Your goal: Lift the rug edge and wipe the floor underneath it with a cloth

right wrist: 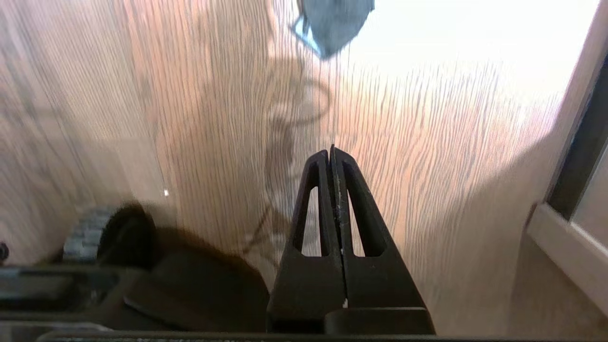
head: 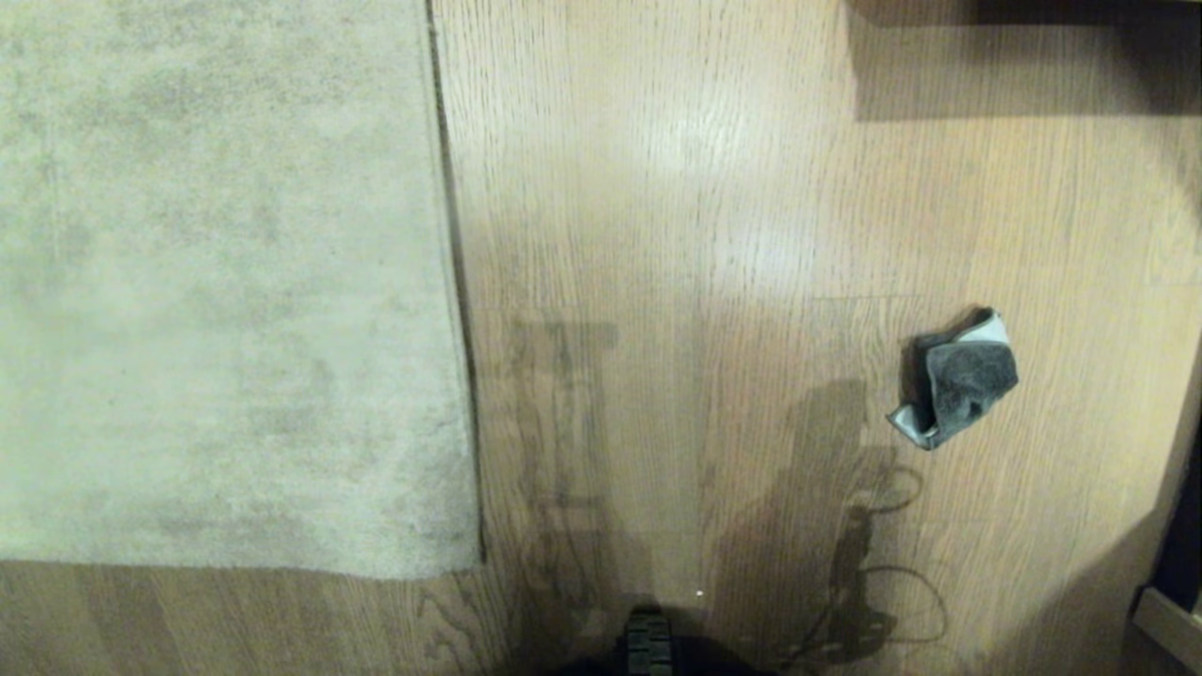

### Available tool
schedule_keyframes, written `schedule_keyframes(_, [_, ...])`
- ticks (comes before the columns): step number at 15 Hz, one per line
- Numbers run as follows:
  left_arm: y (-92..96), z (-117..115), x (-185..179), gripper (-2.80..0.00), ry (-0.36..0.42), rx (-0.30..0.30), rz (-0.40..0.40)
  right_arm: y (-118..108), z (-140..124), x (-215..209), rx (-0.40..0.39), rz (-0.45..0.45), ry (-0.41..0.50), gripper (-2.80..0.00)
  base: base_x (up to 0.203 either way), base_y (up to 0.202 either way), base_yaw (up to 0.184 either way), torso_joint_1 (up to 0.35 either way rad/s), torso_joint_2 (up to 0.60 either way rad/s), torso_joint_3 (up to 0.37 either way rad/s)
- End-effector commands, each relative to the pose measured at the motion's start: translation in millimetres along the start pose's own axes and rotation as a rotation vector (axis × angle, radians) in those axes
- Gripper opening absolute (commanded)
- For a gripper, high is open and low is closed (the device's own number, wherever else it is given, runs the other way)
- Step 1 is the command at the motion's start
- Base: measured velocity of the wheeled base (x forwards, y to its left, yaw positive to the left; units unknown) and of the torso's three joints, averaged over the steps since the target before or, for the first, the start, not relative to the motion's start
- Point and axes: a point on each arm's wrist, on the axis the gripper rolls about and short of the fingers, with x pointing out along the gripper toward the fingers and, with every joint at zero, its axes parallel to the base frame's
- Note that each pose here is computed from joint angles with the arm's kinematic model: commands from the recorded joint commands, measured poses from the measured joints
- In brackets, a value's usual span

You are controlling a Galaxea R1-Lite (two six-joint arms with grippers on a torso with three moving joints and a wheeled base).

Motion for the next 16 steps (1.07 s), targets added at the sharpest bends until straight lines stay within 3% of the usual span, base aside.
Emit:
schedule_keyframes(1, [0.0,0.0,0.0,-2.8,-0.001,0.0,0.0,0.1,-1.0,-3.7,0.0,0.0,-0.049,-2.8,0.0,0.0,0.0,0.0,0.0,0.0])
schedule_keyframes(16, [0.0,0.0,0.0,-2.8,-0.001,0.0,0.0,0.0,-1.0,-3.7,0.0,0.0,-0.049,-2.8,0.0,0.0,0.0,0.0,0.0,0.0])
